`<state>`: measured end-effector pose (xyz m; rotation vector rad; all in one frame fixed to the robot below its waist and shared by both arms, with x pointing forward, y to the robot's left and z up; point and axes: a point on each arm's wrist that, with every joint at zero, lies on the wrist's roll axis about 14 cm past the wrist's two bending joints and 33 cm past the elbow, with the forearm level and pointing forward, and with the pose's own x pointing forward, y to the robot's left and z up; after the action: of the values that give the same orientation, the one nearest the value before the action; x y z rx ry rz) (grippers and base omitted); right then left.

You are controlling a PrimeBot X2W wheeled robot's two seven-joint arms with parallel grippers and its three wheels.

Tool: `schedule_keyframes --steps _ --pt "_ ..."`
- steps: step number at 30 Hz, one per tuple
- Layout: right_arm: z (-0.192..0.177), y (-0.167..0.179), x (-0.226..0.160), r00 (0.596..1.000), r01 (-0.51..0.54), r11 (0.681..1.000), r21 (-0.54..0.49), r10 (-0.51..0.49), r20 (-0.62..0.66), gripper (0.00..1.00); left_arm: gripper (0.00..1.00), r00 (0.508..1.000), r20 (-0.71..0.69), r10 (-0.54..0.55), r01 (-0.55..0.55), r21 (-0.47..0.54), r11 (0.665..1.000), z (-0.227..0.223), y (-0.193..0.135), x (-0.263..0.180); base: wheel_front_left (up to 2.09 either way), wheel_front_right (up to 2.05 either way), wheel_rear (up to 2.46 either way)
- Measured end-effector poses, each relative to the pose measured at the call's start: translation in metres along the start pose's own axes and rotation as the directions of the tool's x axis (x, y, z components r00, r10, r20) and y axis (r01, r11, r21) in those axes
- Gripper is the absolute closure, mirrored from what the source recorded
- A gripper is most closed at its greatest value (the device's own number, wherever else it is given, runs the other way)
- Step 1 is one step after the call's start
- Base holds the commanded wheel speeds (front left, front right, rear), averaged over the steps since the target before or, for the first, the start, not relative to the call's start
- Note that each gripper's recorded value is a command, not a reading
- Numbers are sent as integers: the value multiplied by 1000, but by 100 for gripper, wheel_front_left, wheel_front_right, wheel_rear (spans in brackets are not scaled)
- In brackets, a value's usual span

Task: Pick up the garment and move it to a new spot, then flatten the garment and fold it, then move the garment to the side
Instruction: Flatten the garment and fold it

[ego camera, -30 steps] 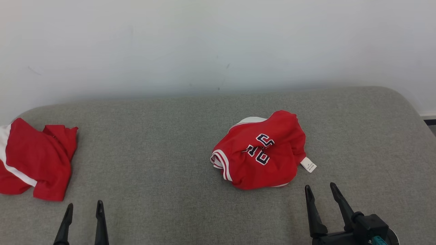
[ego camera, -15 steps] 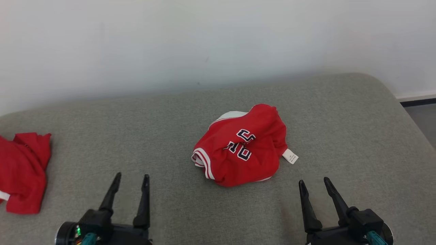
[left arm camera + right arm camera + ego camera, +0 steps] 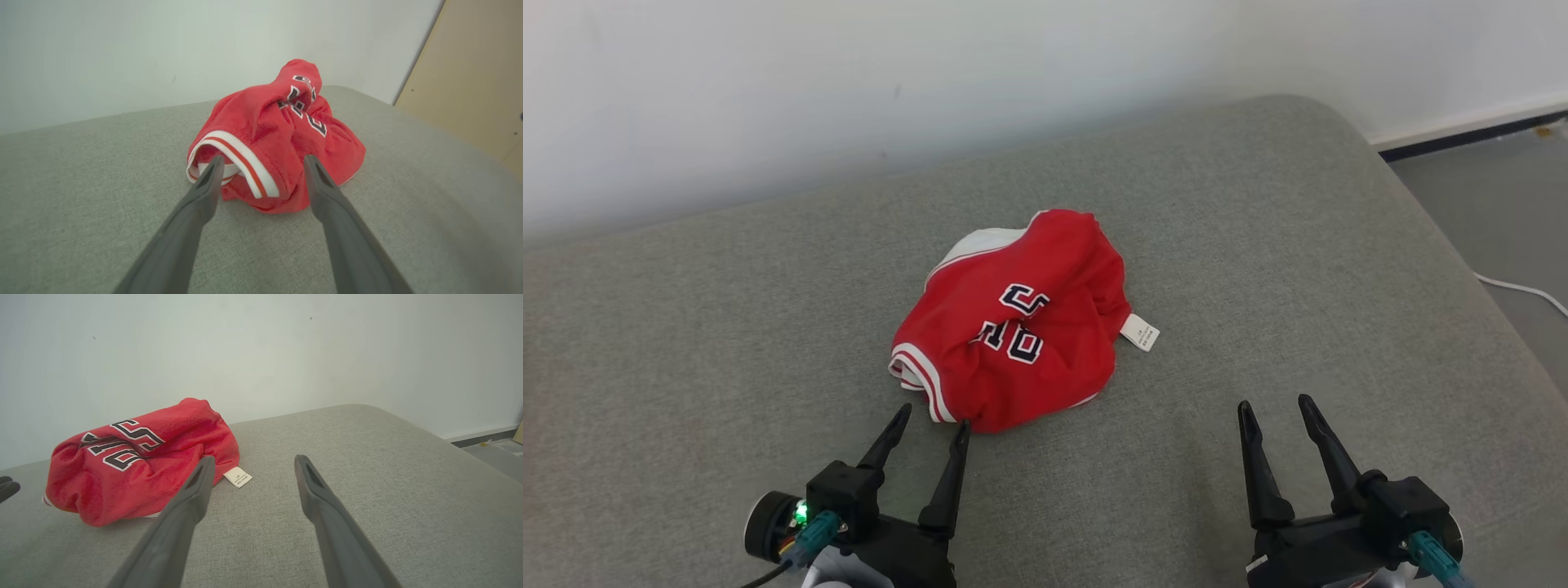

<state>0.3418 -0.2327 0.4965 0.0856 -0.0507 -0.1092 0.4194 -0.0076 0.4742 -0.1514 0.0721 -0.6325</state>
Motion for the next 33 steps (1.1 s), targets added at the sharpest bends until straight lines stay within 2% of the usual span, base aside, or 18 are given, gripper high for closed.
schedule_keyframes --steps 8,12,13,14,17,23,33 --pt "-5 -15 -2 999 49 999 -6 -49 -23 0 0 992 -115 -57 52 -40 998 -37 -8 23 0 0 0" --pt "-6 -19 -2 998 61 998 -12 -62 -28 0 0 991 -108 -75 70 -45 997 -34 -11 39 0 0 0" --pt "-6 -20 -2 998 63 998 -13 -63 -28 0 72 989 -125 -81 76 -38 996 -39 -12 40 0 0 0" --pt "-6 -20 -2 998 64 998 -14 -65 -28 0 100 989 -129 -79 73 -49 996 -40 -13 41 0 0 0" --pt "-5 -22 -1 997 70 997 -14 -70 -24 0 100 995 -75 -64 58 -71 996 -23 -10 48 0 0 0" --pt "-12 -17 -3 997 58 998 3 -57 -42 0 100 998 33 -49 50 -47 998 13 -2 40 0 0 0" --pt "-16 26 10 996 -73 996 47 75 -40 0 100 991 85 104 -110 73 991 44 63 -35 0 0 0"
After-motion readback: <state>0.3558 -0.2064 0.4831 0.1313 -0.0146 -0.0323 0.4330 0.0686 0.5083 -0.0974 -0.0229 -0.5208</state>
